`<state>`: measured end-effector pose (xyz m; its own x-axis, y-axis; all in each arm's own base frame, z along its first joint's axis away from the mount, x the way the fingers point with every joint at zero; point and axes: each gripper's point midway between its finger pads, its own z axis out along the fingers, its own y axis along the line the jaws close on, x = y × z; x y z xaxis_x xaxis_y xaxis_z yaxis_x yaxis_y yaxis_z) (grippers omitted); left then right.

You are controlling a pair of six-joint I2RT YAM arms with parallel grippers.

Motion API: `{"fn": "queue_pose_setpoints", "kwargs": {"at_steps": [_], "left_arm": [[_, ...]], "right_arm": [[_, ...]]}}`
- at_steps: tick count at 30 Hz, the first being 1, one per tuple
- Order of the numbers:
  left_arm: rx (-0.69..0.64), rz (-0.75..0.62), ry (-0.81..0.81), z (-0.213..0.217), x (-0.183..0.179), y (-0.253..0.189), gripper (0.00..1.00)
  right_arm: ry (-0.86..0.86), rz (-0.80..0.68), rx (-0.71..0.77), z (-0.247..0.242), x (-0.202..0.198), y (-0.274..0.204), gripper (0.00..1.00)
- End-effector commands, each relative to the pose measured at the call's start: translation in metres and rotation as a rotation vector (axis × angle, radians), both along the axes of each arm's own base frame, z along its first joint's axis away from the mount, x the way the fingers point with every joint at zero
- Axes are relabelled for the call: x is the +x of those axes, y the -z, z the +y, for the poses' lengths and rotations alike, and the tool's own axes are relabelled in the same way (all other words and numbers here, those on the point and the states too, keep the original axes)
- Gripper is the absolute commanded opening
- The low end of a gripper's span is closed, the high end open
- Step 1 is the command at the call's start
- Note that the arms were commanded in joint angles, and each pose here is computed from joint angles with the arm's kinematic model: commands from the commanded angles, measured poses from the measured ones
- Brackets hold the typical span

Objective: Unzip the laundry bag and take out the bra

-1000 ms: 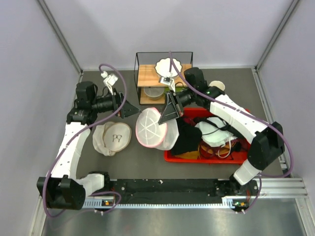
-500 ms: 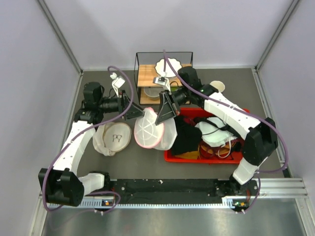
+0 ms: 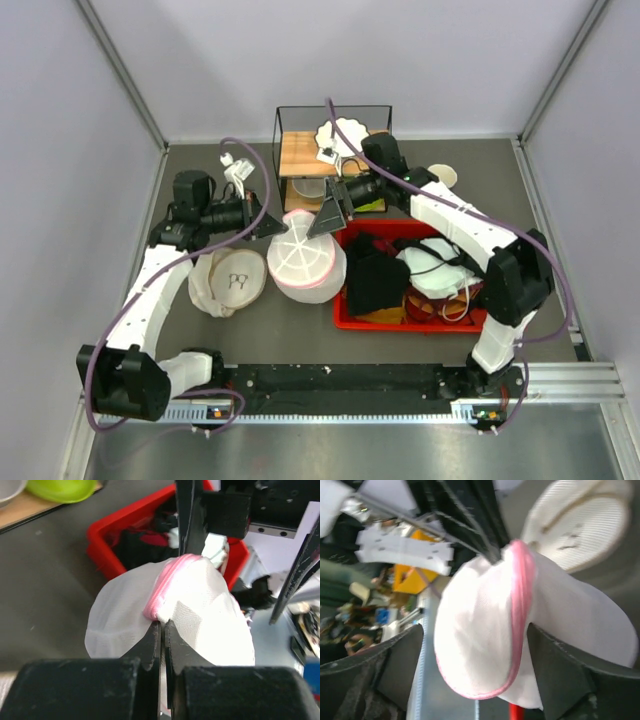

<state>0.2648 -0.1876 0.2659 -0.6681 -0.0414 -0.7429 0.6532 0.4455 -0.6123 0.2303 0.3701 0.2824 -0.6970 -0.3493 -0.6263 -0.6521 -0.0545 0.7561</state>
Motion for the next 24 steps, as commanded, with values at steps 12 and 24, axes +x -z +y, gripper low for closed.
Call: {"fn": "queue_pose_setpoints", "kwargs": {"at_steps": [12,24], "left_arm": [[-0.030,0.338,-0.719,0.054,0.044,0.083,0.00],[-0.178,0.376,-1.018,0.090,0.014,0.088,0.00]], "right_arm": [[0.815,-0.212,-0.314,-0.057,0.115,0.025,0.97],[0.856,-0.003,-0.348,-0.035,0.053,0.085,0.91]]}}
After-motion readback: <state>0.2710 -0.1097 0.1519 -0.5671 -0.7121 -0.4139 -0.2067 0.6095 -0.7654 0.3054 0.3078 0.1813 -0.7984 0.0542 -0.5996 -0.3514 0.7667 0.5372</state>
